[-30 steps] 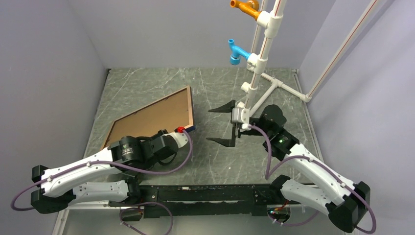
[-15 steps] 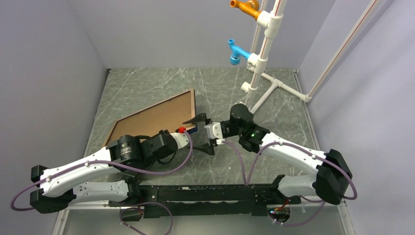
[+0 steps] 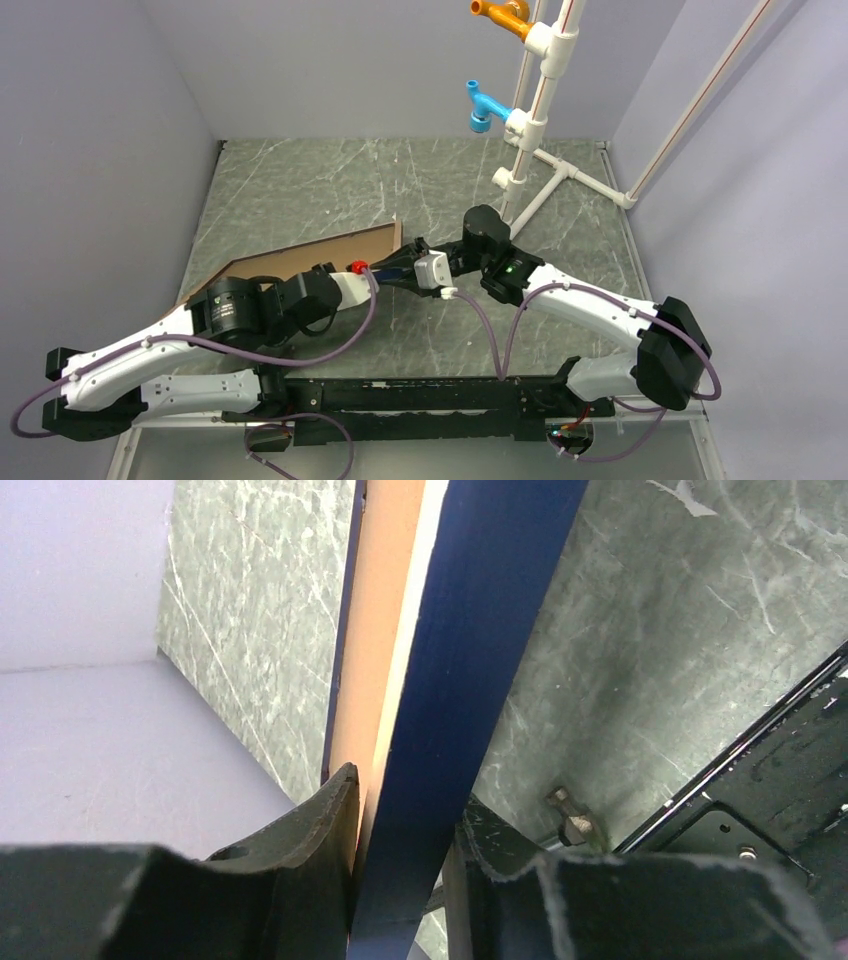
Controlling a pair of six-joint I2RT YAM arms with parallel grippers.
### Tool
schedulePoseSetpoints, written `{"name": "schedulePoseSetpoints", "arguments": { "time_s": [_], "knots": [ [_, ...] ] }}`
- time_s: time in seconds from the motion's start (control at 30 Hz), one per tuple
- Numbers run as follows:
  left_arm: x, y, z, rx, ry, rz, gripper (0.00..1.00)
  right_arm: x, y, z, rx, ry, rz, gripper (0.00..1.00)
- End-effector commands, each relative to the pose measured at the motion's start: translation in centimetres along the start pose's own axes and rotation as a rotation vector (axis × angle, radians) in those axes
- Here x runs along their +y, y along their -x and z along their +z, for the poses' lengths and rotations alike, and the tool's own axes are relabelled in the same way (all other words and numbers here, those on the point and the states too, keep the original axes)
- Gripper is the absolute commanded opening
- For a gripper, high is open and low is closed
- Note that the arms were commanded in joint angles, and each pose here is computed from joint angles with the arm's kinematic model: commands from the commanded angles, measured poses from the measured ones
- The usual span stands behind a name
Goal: Put the photo into the frame
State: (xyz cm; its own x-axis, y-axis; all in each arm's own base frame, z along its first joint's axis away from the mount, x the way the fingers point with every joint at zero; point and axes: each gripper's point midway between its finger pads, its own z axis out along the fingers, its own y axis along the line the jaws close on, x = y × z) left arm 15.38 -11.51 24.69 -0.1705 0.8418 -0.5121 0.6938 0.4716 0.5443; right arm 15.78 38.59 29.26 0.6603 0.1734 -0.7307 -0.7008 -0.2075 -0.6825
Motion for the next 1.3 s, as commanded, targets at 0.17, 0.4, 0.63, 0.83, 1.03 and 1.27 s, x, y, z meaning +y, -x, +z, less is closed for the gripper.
{"name": "schedulePoseSetpoints", "arguments": {
  "time_s": [0.17, 0.4, 0.63, 0.83, 1.03, 1.27],
  "knots": [
    [1.0, 8.3, -3.0, -0.329, -0.065, -0.456, 0.89, -1.8, 2.4, -0.7, 0.018, -0.06, 0.201, 0.0],
    [2.5, 10.0, -4.5, -0.417, -0.05, -0.575, 1.0, -4.4, 3.4, -1.5, 0.03, -0.171, 0.548, 0.0],
    [3.0, 9.6, -3.9, -0.393, 0.008, -0.736, 0.99, -7.9, 1.5, -4.1, 0.064, -0.441, 0.98, 0.0],
    [2.1, 8.2, -2.1, -0.32, 0.027, -0.89, 0.99, -7.7, -1.2, -7.0, 0.101, -0.689, 1.178, 0.0],
    [0.2, 7.1, 0.4, -0.258, -0.053, -1.011, 0.99, -5.2, -6.9, -11.2, 0.208, -1.002, 1.391, 0.0],
    [-3.0, 5.3, 4.1, -0.132, -0.14, -1.111, 0.99, -1.1, -11.1, -15.2, 0.195, -1.294, 1.563, 0.0]
  ]
}}
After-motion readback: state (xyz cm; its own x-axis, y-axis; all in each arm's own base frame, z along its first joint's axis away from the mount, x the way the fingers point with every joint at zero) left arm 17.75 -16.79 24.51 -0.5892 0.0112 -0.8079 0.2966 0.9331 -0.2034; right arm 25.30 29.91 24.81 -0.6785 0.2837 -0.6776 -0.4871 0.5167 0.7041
